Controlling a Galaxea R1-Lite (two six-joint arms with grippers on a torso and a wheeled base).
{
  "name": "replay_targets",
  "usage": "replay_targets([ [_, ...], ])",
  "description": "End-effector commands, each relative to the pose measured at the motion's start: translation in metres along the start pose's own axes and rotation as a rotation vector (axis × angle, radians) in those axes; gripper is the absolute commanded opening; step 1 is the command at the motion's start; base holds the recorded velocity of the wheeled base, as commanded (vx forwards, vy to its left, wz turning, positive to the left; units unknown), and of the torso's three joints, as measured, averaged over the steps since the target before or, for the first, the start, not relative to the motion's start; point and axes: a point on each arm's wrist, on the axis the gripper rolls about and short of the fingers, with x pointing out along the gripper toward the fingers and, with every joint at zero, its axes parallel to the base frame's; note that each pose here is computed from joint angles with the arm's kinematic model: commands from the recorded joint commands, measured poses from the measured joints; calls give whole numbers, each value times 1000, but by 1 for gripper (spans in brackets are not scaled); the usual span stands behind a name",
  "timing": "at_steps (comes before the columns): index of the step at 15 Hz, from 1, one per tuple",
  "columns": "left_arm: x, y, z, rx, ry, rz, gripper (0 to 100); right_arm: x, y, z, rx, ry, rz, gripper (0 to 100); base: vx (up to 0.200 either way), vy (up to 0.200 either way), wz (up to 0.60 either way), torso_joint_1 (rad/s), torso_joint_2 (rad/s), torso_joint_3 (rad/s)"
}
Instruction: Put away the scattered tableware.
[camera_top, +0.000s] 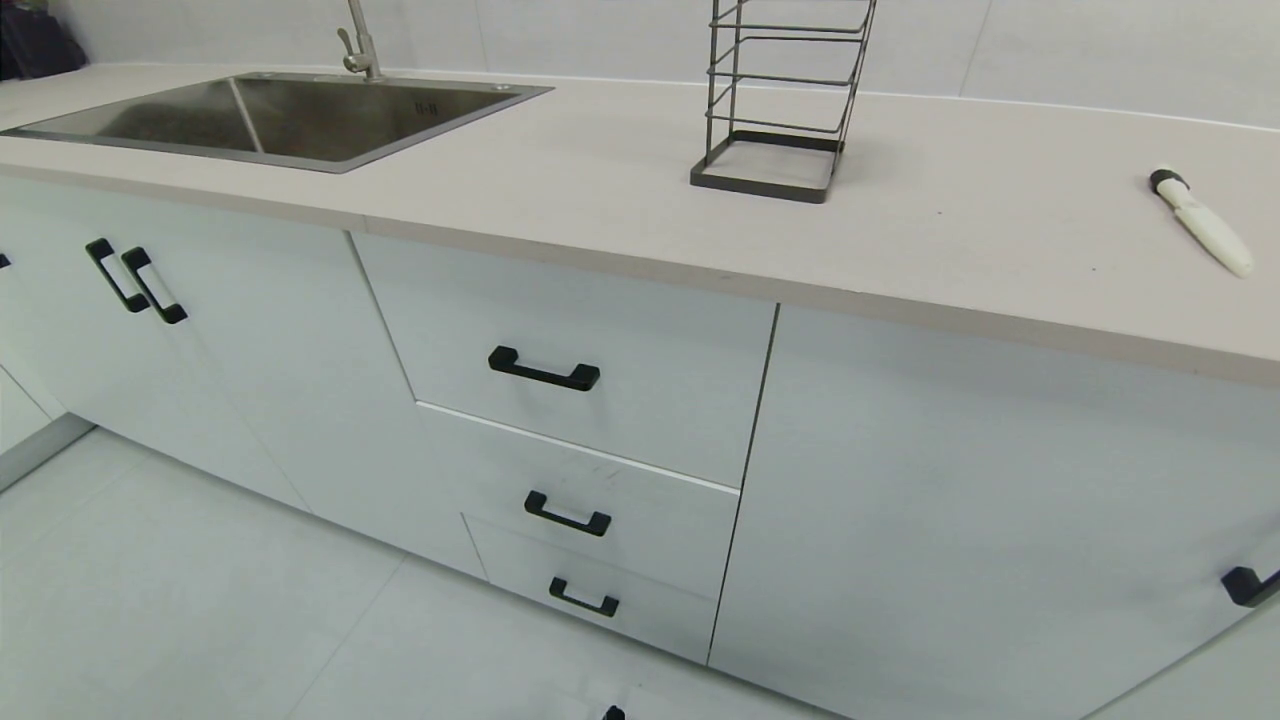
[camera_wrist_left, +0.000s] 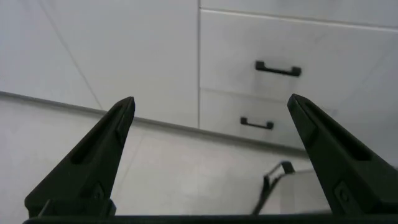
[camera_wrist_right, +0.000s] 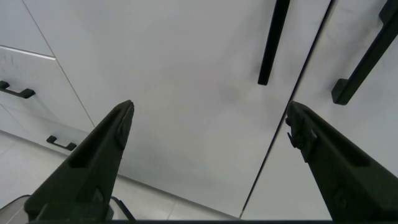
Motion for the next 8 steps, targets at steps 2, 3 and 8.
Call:
replay_targets([
  [2,-8,-1,-3,42,-83,94,100,0,0,0,0,0,1,100,0,0,0,0,0,0],
  [3,-8,-1,-4,31,-81,88,100,0,0,0,0,2,0,100,0,0,0,0,0,0],
  [8,-7,-2,-9,-66,-27,62,100,0,0,0,0,2,0,100,0,0,-120,1,0,0],
])
